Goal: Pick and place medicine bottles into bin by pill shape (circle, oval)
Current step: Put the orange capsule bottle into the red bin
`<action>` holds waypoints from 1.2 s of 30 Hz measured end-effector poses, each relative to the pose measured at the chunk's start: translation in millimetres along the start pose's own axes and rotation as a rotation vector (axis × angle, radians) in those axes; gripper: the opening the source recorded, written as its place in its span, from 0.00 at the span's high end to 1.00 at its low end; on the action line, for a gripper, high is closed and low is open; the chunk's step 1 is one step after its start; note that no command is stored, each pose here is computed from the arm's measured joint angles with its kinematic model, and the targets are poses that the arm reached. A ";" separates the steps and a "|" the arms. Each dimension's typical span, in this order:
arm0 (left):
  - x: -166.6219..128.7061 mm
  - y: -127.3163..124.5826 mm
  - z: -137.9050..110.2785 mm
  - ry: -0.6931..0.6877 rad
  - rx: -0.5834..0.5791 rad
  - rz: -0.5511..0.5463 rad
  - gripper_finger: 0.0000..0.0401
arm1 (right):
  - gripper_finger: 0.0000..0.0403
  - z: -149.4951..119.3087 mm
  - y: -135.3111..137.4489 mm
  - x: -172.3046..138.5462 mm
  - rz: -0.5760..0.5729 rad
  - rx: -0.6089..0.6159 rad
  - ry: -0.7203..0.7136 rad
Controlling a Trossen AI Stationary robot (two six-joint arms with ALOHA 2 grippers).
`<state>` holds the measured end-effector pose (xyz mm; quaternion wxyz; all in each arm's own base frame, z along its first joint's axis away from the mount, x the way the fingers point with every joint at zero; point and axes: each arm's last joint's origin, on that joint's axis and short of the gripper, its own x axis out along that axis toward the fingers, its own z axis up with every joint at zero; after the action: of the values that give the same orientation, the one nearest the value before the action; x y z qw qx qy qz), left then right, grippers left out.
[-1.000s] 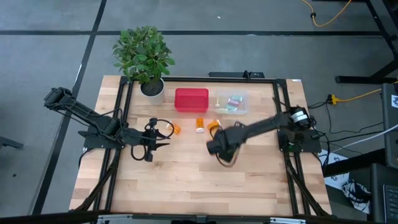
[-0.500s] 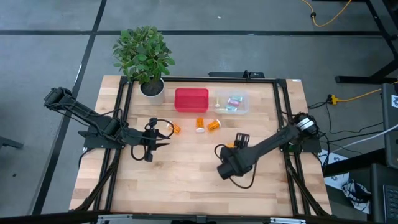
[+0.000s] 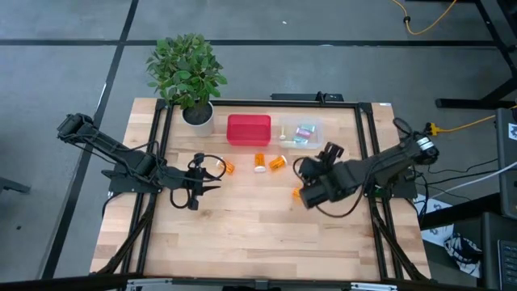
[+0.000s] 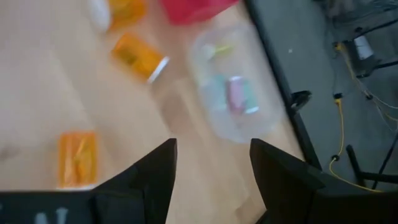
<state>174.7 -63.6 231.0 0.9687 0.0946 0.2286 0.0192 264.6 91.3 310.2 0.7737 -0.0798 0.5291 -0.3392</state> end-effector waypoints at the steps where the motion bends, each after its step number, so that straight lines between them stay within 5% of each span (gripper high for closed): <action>1: 0.0 0.0 0.0 0.000 0.000 0.000 0.77 | 0.49 0.9 -5.2 -1.2 -0.010 0.020 -0.018; 7: 0.0 0.0 0.0 0.000 0.000 0.000 0.77 | 0.49 4.9 -20.2 -0.5 -0.060 0.080 -0.069; 11: 0.0 0.0 0.0 0.000 0.000 0.000 0.77 | 0.49 -4.9 -19.8 19.1 -0.204 0.050 -0.105; 17: 0.0 -0.1 -0.1 0.000 0.001 0.000 0.77 | 0.49 -47.0 -24.2 58.6 -0.245 0.123 0.081; 21: 0.0 0.0 0.0 0.000 0.000 0.000 0.77 | 0.49 -78.7 -29.4 71.0 -0.101 0.308 0.323; 25: 0.0 0.0 0.0 0.000 0.000 0.000 0.77 | 0.49 -94.5 -19.8 77.6 0.208 0.508 0.480; 30: 0.0 0.0 -0.1 0.000 0.001 0.000 0.77 | 0.49 -88.9 1.2 80.9 0.525 0.520 0.323; 36: 0.0 0.0 0.0 0.000 0.001 0.000 0.77 | 0.49 -72.6 12.9 76.7 0.702 0.390 0.102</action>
<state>174.7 -63.7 230.9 0.9686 0.0950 0.2288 0.0190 223.0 71.4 214.2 0.8160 0.2711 0.4874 -0.1518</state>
